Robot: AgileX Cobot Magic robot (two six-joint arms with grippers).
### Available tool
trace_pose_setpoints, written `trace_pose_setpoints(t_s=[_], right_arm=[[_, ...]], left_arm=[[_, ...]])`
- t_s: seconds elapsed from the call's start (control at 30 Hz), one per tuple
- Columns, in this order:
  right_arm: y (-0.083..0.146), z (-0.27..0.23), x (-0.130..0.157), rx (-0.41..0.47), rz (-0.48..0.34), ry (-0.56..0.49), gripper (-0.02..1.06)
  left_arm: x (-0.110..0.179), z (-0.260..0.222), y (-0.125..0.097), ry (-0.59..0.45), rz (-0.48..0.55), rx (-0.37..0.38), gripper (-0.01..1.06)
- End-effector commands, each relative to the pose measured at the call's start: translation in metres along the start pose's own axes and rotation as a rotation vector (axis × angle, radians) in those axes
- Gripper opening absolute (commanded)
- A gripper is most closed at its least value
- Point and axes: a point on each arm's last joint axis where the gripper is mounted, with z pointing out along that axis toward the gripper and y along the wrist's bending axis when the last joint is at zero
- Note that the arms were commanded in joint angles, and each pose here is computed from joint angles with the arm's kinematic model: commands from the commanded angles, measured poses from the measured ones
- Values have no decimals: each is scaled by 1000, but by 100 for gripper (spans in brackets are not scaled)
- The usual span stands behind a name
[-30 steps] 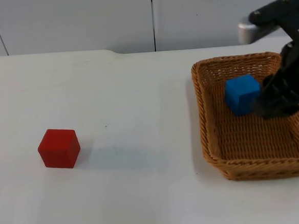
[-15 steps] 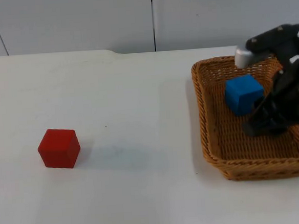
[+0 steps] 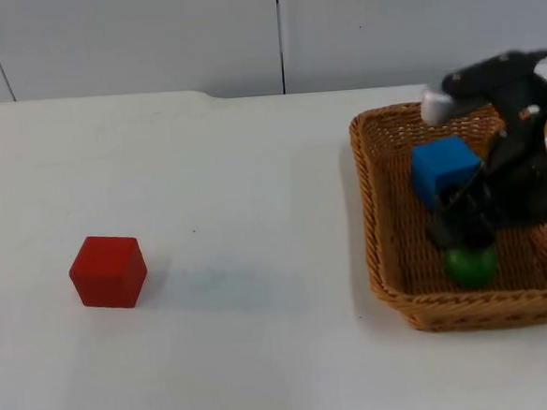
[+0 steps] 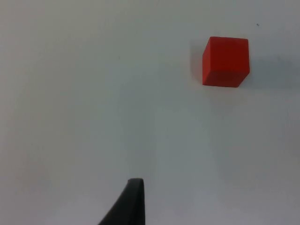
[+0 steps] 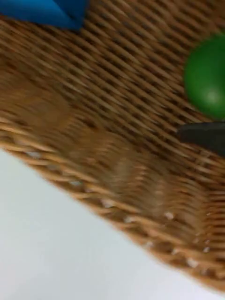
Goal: Place all geometric objects except the red cube into the basket.
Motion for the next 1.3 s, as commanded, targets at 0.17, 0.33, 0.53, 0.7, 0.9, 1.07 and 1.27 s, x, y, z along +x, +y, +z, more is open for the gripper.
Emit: trace_pose_setpoints(t_s=[0.17, 0.33, 0.53, 0.7, 0.9, 1.07, 1.27], right_arm=[[-6, -106, -33, 30, 29, -257, 70], [-12, -206, -31, 58, 57, -484, 70], [-18, -283, 0, 105, 51, -614, 70], [-20, -311, 26, 128, 75, -600, 70], [-13, -332, 52, 62, 12, -594, 70], [-10, -343, 85, 49, -34, -527, 70], [-8, -346, 129, 46, -22, -581, 70]], left_arm=[[0, -1, -1, -15, -3, 6, 105], [0, -1, -1, -16, -9, 13, 105], [0, -1, -3, -16, -7, 29, 105], [2, -1, -9, 8, 64, 95, 105], [1, -7, -18, -39, 74, 191, 105], [11, -34, -21, -214, 110, 168, 105], [39, -74, -22, -452, 139, 104, 105]])
